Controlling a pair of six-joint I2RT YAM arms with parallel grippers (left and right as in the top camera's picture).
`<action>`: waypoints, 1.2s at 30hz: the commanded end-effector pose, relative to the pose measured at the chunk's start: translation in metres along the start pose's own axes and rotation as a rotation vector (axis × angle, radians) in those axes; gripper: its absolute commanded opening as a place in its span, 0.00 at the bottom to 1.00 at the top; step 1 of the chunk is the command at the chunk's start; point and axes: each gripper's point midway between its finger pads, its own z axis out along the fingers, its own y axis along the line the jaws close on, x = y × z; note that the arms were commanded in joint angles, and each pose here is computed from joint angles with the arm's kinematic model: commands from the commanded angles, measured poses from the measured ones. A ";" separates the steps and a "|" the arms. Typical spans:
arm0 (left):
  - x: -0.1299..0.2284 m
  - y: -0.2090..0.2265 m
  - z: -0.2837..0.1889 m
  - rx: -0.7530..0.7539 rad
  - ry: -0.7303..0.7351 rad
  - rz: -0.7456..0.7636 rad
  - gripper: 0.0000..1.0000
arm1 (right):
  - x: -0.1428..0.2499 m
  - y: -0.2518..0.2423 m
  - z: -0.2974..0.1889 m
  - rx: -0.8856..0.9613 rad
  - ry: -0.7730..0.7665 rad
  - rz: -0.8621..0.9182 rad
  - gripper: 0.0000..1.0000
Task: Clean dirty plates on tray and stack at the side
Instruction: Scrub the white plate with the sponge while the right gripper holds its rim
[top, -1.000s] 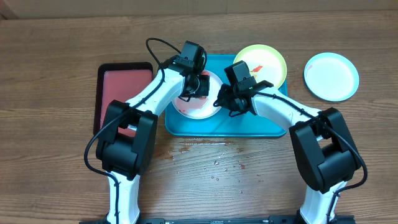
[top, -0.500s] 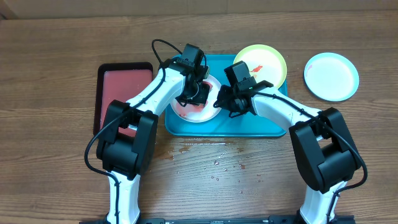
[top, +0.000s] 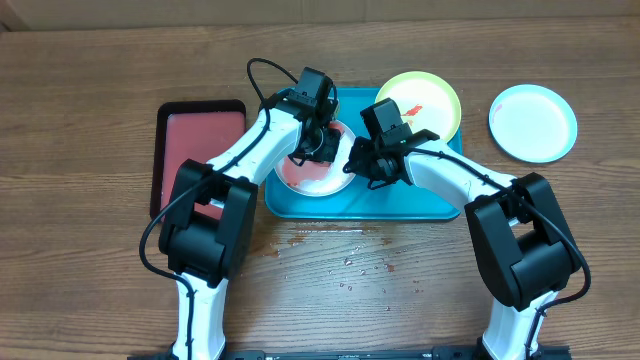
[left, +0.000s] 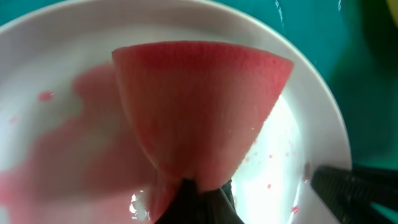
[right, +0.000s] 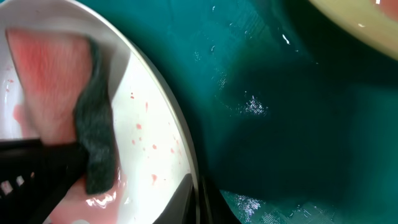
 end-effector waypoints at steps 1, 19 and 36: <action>0.011 -0.005 0.024 0.058 0.058 -0.064 0.04 | 0.007 -0.006 0.006 0.019 0.026 0.000 0.04; 0.020 -0.043 0.032 0.257 0.139 -0.283 0.04 | 0.007 -0.006 0.006 0.019 0.026 0.001 0.04; -0.015 0.016 0.038 -0.079 -0.087 -0.457 0.04 | 0.010 -0.006 0.006 0.014 0.042 0.002 0.04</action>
